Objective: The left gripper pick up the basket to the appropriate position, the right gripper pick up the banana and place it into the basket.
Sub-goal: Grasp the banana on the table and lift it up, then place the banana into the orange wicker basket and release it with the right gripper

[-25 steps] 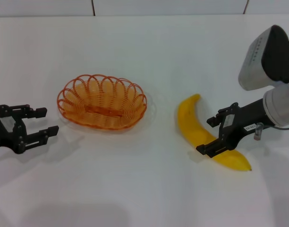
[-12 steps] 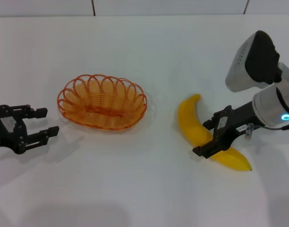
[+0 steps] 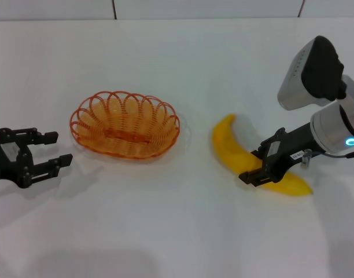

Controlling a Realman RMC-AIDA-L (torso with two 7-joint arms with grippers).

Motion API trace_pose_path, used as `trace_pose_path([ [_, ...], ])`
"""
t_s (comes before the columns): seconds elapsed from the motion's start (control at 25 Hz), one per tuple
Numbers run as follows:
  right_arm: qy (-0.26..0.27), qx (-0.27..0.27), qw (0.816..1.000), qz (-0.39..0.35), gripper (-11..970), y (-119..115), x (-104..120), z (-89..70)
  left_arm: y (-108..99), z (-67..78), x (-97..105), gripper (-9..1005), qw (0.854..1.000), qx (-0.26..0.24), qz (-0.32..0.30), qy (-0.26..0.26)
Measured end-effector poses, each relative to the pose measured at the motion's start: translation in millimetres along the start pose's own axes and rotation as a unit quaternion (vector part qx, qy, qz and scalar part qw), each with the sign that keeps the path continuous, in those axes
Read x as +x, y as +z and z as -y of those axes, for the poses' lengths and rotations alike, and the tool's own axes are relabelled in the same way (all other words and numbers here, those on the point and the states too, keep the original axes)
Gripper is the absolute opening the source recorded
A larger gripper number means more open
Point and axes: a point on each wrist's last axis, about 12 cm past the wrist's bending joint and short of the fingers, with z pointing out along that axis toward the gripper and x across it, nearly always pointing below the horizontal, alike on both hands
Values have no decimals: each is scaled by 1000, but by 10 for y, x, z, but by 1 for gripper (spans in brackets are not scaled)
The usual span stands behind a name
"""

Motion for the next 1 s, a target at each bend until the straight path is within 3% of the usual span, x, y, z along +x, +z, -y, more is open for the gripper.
trace_pose_path([
  [0.24,2,9,1000,10,604,-55,-20,33,-4,4,7,567,1000,0,0,-1],
  [0.32,5,18,1000,20,472,-110,-33,63,-5,5,9,566,1000,0,-1,-1],
  [0.6,-39,58,995,67,472,-248,-333,48,-15,15,27,562,1000,-1,-2,-6],
  [0.68,-81,53,992,85,472,-233,-565,-66,-12,12,23,562,1000,-1,-2,-5],
  [0.84,-126,44,987,89,472,-160,-819,-189,-7,7,14,562,1000,0,-2,-5],
  [0.88,-153,40,984,85,472,-81,-986,-270,-4,4,8,562,1000,0,-1,-4],
  [1.0,-177,36,981,77,472,12,-1153,-361,0,-1,-1,562,1000,0,-1,-3],
])
